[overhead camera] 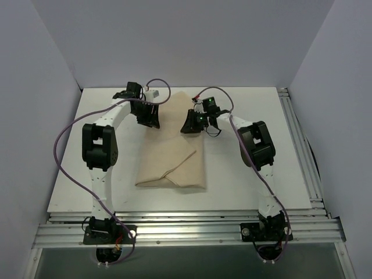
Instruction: Prepare the surgical pack
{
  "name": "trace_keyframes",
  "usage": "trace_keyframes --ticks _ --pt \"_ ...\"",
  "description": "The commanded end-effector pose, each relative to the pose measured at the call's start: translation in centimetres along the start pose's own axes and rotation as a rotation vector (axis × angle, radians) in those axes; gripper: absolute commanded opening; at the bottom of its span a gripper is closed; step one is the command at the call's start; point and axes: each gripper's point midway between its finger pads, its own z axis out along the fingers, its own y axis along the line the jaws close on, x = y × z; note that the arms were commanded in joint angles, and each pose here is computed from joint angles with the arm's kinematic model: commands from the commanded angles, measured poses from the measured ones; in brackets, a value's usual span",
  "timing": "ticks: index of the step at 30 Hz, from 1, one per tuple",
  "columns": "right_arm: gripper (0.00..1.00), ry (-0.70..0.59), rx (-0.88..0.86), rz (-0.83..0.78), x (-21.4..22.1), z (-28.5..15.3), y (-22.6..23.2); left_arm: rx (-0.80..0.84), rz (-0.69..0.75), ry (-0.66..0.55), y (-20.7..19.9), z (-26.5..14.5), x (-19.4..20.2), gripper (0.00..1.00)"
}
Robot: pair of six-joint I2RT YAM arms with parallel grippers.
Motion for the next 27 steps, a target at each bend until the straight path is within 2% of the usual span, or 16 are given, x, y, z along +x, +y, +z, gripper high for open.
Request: trace_keyframes --ticks 1,3,5,7,8,9,11,14,19,27 --pt "0.25 -0.185 0.031 -0.073 -8.3 -6.6 2.2 -0.072 0.092 -0.24 -0.9 -6.5 -7.1 0.58" --pt "0.37 -0.24 0.082 -0.07 -10.1 -8.0 1.3 -0.115 0.085 -0.268 0.3 -6.8 -8.3 0.63" --pt "0.44 -0.29 0.152 -0.052 -11.8 -9.5 -1.0 -0.144 0.062 -0.259 1.3 -6.3 -8.7 0.64" --pt "0.47 -0.27 0.194 -0.01 -11.7 -9.5 -3.2 -0.171 0.024 -0.249 2.8 -5.1 -9.1 0.65" --pt "0.47 -0.27 0.212 0.007 -12.0 -9.7 -4.4 -0.184 -0.018 -0.221 4.0 -3.4 -8.6 0.66" --pt "0.47 -0.271 0.214 0.01 -12.7 -9.7 -4.6 -0.184 -0.04 -0.232 4.2 -3.4 -9.3 0.66" --pt "0.47 -0.226 0.229 0.041 -11.8 -8.0 -6.7 -0.187 -0.069 -0.187 5.3 -1.5 -8.6 0.66" --pt "0.47 -0.194 0.218 0.07 -11.4 -5.5 -8.6 -0.204 -0.077 -0.202 6.0 -1.0 -9.6 0.67" --pt "0.46 -0.17 0.099 0.133 -10.5 -1.6 -9.8 -0.183 -0.096 -0.168 6.9 1.4 -9.1 0.65" --pt "0.39 -0.261 0.034 0.174 -12.8 -0.4 -9.8 -0.141 -0.104 -0.211 7.3 2.8 -10.0 0.57"
